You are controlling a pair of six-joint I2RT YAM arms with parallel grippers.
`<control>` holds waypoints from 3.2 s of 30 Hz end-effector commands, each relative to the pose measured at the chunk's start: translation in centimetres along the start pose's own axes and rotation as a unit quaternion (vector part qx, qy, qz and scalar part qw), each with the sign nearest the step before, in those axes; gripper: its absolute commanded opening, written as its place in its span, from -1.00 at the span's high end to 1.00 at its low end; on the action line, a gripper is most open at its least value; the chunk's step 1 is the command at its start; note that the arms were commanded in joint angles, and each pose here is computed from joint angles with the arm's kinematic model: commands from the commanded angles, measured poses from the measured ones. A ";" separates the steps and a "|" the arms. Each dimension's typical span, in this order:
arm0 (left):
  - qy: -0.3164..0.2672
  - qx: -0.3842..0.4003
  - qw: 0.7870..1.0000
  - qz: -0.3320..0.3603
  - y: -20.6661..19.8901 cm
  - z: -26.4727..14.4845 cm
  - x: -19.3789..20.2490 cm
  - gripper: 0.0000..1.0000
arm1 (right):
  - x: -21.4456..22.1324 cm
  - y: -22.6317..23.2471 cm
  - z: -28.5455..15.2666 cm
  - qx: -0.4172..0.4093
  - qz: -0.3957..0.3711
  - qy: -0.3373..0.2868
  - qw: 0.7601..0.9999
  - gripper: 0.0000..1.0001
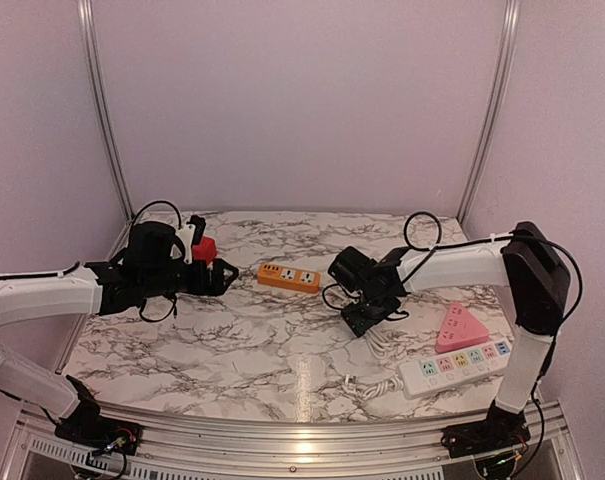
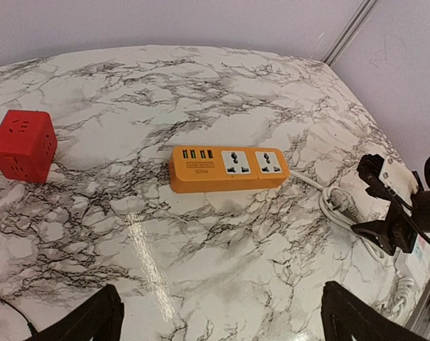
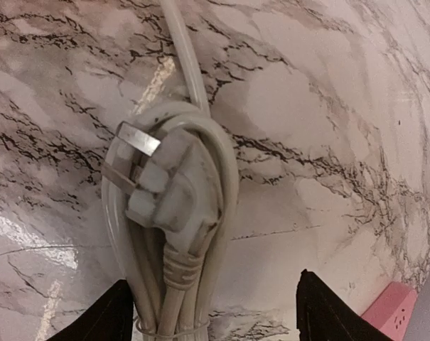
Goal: Insert the plug
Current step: Pick up the plug at the corner of the board.
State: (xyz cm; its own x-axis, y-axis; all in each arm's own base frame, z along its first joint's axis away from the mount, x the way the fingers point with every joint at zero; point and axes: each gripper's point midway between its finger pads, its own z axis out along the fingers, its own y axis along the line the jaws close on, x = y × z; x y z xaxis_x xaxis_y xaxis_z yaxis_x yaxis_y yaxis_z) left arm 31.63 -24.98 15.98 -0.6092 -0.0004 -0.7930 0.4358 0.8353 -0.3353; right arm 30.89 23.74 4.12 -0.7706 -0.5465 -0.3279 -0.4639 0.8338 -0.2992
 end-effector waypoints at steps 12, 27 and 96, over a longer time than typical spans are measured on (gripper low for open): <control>-0.071 -0.145 0.985 -0.058 7.7 -2.1 -6.9 -0.98 | -4.1 -7.4 -0.2 0.152 -0.001 -0.016 0.988 -0.67; -0.040 -0.168 0.985 -0.016 10.9 0.1 -10.9 -0.98 | -9.5 -8.6 -10.2 0.081 -0.019 -0.156 0.984 -0.97; 0.208 -0.145 0.960 0.118 21.5 13.7 -6.4 -0.98 | -8.1 -8.2 -10.0 0.067 -0.015 -0.219 0.973 -0.97</control>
State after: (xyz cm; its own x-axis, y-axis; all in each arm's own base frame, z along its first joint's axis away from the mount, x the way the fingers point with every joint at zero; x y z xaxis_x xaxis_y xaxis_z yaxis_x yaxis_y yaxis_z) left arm 53.95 -15.30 8.63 -0.7330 0.3578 -0.5785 0.4155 0.9089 0.0357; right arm 36.39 22.24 17.20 -0.4936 -0.5880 -0.6408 -0.4131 0.8069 -0.4222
